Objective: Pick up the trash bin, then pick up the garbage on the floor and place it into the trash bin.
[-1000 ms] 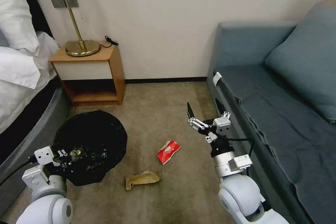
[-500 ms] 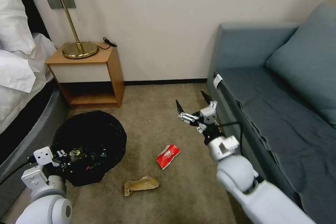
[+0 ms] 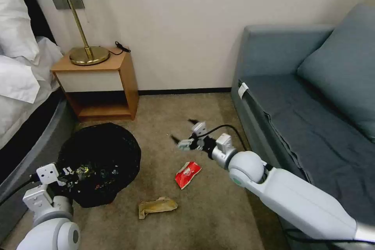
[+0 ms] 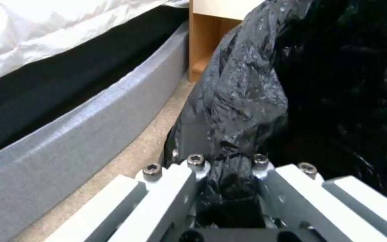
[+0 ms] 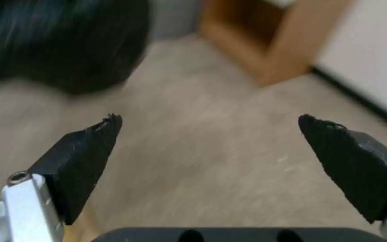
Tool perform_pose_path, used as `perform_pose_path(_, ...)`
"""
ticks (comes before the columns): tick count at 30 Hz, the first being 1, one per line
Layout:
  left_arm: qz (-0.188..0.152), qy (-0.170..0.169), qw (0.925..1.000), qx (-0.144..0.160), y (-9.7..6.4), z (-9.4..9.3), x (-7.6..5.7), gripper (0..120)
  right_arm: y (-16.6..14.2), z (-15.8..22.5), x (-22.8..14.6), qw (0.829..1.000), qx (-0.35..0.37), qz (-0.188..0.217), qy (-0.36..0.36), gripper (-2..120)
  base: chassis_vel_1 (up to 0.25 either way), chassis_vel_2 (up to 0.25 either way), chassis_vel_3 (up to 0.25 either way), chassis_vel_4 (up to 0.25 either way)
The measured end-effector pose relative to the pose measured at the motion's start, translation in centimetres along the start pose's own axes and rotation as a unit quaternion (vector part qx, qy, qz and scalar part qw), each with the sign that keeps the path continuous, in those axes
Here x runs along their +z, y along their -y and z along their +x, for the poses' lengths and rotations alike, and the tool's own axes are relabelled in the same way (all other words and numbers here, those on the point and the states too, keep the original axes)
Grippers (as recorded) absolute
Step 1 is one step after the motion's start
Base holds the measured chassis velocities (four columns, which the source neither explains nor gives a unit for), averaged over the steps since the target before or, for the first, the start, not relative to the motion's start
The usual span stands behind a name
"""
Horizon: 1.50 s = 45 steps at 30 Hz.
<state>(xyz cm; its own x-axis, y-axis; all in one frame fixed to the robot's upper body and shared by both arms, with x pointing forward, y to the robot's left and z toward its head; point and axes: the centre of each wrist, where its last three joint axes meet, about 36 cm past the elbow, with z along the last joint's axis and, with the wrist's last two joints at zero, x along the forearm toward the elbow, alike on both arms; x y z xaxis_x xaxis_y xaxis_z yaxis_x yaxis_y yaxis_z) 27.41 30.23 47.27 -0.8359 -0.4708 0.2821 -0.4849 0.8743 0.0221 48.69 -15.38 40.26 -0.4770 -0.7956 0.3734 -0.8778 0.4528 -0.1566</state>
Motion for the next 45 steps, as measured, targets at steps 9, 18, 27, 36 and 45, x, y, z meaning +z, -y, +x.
perform_pose_path(9,0.0,0.0,1.0,-0.003,-0.1,-0.2,0.2,3,2.3,-4.1,3.2,0.979,-0.166,0.105,-0.051,100,0.0,0.0,0.0,0.0)
perform_pose_path(18,-0.003,-0.004,1.0,-0.004,0.0,-0.5,0.5,3,2.6,-8.3,5.3,0.955,-0.241,0.151,-0.08,100,0.0,0.0,0.0,0.0)
perform_pose_path(27,-0.004,-0.004,1.0,-0.006,-0.1,-0.6,0.6,3,0.2,-13.7,7.3,0.947,-0.263,0.163,-0.092,100,0.0,0.0,0.0,0.0)
perform_pose_path(36,-0.004,-0.002,1.0,-0.007,-0.2,-0.6,0.7,3,-1.0,-15.7,9.9,0.941,-0.27,0.17,-0.116,100,0.0,0.0,0.0,0.0)
perform_pose_path(45,-0.005,-0.002,0.9999,-0.009,-0.2,-0.7,0.9,3,-2.1,-16.0,12.1,0.936,-0.278,0.173,-0.131,100,0.0,0.0,0.0,0.0)
